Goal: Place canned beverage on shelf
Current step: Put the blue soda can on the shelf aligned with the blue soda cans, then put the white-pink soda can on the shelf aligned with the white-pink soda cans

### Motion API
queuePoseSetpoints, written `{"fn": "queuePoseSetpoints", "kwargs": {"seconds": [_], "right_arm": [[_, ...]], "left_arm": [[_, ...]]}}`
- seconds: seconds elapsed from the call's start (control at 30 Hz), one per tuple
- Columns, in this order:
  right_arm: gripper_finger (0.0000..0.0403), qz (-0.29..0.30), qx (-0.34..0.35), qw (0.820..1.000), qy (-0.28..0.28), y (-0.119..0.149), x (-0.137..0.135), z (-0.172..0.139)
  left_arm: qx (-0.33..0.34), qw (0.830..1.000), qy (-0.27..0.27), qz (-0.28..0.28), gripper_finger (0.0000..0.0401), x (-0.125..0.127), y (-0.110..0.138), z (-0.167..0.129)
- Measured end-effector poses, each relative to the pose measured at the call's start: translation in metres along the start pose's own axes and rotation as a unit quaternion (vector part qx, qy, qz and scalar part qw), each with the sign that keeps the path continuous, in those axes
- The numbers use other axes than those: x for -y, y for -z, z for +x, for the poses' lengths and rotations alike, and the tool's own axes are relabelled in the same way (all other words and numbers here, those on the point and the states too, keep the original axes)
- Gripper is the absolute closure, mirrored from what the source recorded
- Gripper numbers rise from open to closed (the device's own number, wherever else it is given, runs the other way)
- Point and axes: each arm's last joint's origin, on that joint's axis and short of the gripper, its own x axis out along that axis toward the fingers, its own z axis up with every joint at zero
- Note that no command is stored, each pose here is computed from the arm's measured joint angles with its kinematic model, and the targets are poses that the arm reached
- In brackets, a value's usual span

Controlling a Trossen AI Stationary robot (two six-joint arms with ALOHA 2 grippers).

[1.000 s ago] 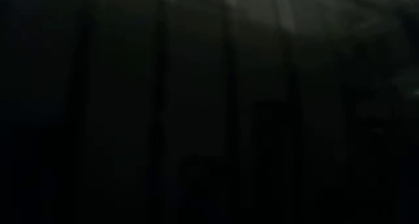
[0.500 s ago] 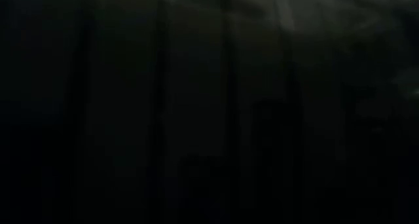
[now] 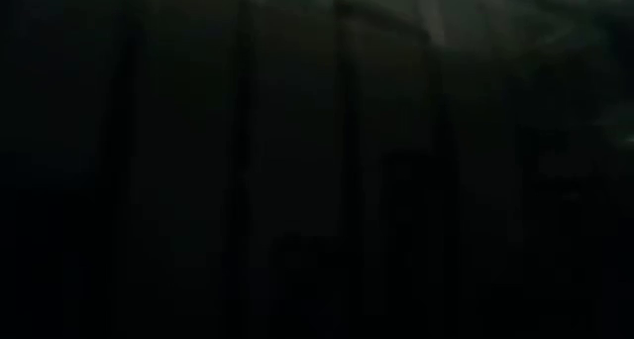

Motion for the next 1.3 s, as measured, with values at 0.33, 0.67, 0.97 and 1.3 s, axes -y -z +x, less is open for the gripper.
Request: {"fn": "queuePoseSetpoints", "kwargs": {"seconds": [0.33,0.67,0.97,1.3], "right_arm": [[0.0144,-0.001,-0.003,1.0,0.0,0.001,0.0,0.0],[0.0099,-0.003,-0.005,1.0,0.001,0.001,0.0,0.0],[0.01,-0.003,0.002,1.0,0.002,-0.015,0.002,-0.01],[0.01,-0.003,-0.022,1.0,-0.004,-0.05,0.007,-0.043]], "left_arm": [[0.0,1.0,0.0,0.0,0.0092,0.0,0.0,0.0],[0.0,1.0,0.0,0.0,0.0092,0.0,0.0,0.0],[0.0,1.0,0.0,0.0,0.0092,0.0,0.0,0.0],[0.0,1.0,0.0,0.0,0.0092,0.0,0.0,0.0]]}}
